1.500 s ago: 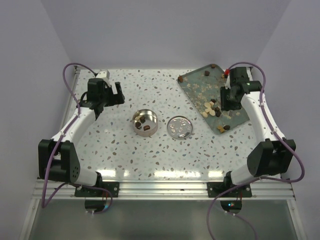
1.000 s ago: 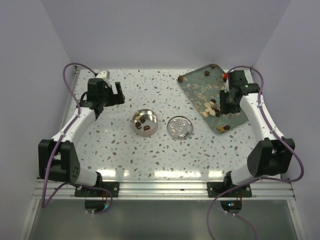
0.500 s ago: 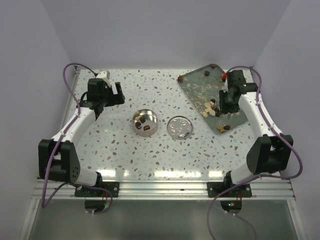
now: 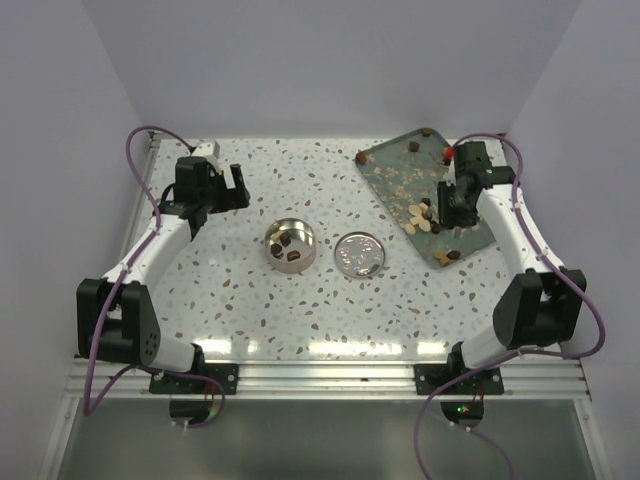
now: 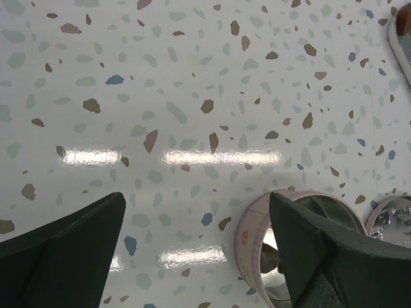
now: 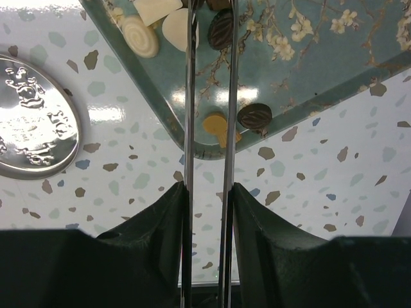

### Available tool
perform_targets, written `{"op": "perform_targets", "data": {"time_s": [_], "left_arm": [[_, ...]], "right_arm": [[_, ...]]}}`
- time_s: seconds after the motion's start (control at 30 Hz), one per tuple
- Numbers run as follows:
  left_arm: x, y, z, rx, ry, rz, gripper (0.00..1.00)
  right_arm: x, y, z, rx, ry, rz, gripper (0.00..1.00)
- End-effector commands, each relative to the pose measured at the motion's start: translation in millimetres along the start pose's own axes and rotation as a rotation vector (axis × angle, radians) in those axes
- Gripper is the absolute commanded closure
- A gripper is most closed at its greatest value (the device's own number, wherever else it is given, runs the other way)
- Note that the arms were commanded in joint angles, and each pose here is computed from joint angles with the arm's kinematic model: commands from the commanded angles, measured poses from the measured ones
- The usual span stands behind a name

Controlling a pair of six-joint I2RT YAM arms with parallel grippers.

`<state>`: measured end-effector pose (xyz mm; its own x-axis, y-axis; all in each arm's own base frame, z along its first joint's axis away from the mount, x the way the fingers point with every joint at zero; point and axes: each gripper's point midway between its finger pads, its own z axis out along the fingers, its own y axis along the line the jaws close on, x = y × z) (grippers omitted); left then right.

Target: Pack the chocolate

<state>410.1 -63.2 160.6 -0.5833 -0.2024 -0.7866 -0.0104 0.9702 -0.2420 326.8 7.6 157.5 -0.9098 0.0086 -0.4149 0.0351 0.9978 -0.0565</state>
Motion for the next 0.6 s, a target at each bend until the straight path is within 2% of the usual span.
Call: {"op": "perform_targets", "data": {"time_s": [0.0,0.3,0.57], "left_arm": [[-8.8,-5.8,-1.3,0.019,-0.035,0.008,0.0],[-6.9,-5.6,-1.9,0.02,-0.033,0.006,0.0],[-8.9,-6.0,-2.1,0.021,-0.036,0.009,0.0]], "right_arm": [[-0.7,0.5,-5.6,-0.005,-0.016,0.009,0.64],[-6.0,-5.3,-14.1,0.025,-0.028,0.011,0.73],[-46.1,-6.8,-57.2,0.02,-0.141,0.018,0.75]]}}
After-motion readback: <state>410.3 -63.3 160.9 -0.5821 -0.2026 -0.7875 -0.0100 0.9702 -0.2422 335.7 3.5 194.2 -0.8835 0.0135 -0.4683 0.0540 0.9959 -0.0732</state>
